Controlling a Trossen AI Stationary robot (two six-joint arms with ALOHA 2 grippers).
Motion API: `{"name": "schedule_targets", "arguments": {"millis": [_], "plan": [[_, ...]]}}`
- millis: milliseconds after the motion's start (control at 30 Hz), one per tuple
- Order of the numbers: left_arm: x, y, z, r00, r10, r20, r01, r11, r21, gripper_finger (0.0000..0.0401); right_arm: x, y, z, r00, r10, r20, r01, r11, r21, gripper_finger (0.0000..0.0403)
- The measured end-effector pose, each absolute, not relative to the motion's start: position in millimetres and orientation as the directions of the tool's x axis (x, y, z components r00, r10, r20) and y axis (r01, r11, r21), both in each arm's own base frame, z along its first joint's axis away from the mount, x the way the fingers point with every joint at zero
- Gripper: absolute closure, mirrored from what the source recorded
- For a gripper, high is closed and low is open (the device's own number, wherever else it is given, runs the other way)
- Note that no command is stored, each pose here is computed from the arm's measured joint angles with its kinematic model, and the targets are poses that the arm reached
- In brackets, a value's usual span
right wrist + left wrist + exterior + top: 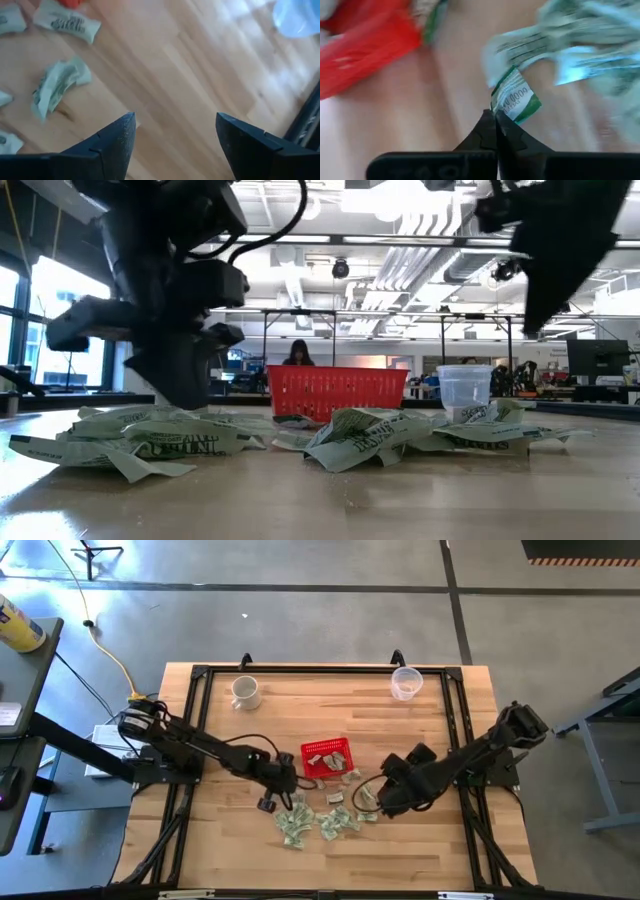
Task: Pick and place items into bin
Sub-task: Put the truvia packet into the red bin, then adjust the red bin
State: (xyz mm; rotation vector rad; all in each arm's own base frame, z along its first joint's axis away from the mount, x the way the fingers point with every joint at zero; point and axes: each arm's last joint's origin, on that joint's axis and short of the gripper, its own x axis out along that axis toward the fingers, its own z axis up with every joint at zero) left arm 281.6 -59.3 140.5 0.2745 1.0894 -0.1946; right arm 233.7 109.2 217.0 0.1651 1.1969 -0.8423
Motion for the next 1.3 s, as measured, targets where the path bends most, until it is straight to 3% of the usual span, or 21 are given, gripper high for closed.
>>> {"name": "schedule_targets", "arguments": {"millis": [167,267,567,700,833,1000,1167,1300], "plan": [[284,-53,164,0.352,0.067,-0.934,0.283,0.943,0.175,0.0359,225,119,207,0.126,-0.476,-0.870,0.665,0.692,-0.282,0.0139],[291,-44,187,0.359,0.077,-0.930,0.255,0.951,0.177,0.0366,222,122,200,0.136,-0.478,-0.868,0.667,0.692,-0.276,0.0139],[335,2,255,0.627,0.103,-0.772,0.071,0.979,0.189,0.0363,214,118,178,0.186,-0.495,-0.849,0.667,0.698,-0.261,0.0139],[352,17,250,0.676,0.029,-0.737,0.058,0.994,0.093,0.0346,214,109,172,0.241,-0.487,-0.840,0.648,0.725,-0.234,0.0139],[358,20,223,0.591,-0.023,-0.806,-0.030,0.998,-0.050,0.0337,215,93,173,0.262,-0.498,-0.827,0.626,0.739,-0.247,0.0139],[360,19,214,0.559,0.044,-0.828,-0.147,0.988,-0.047,0.0320,224,70,183,0.333,-0.488,-0.807,0.591,0.775,-0.225,0.0139],[354,20,236,0.621,0.077,-0.780,-0.205,0.977,-0.066,0.0280,251,49,189,0.460,-0.323,-0.827,0.434,0.894,-0.108,0.0139],[346,21,236,0.567,0.114,-0.816,-0.236,0.971,-0.028,0.0236,268,25,189,0.521,-0.268,-0.810,0.396,0.917,-0.048,0.0139]]}}
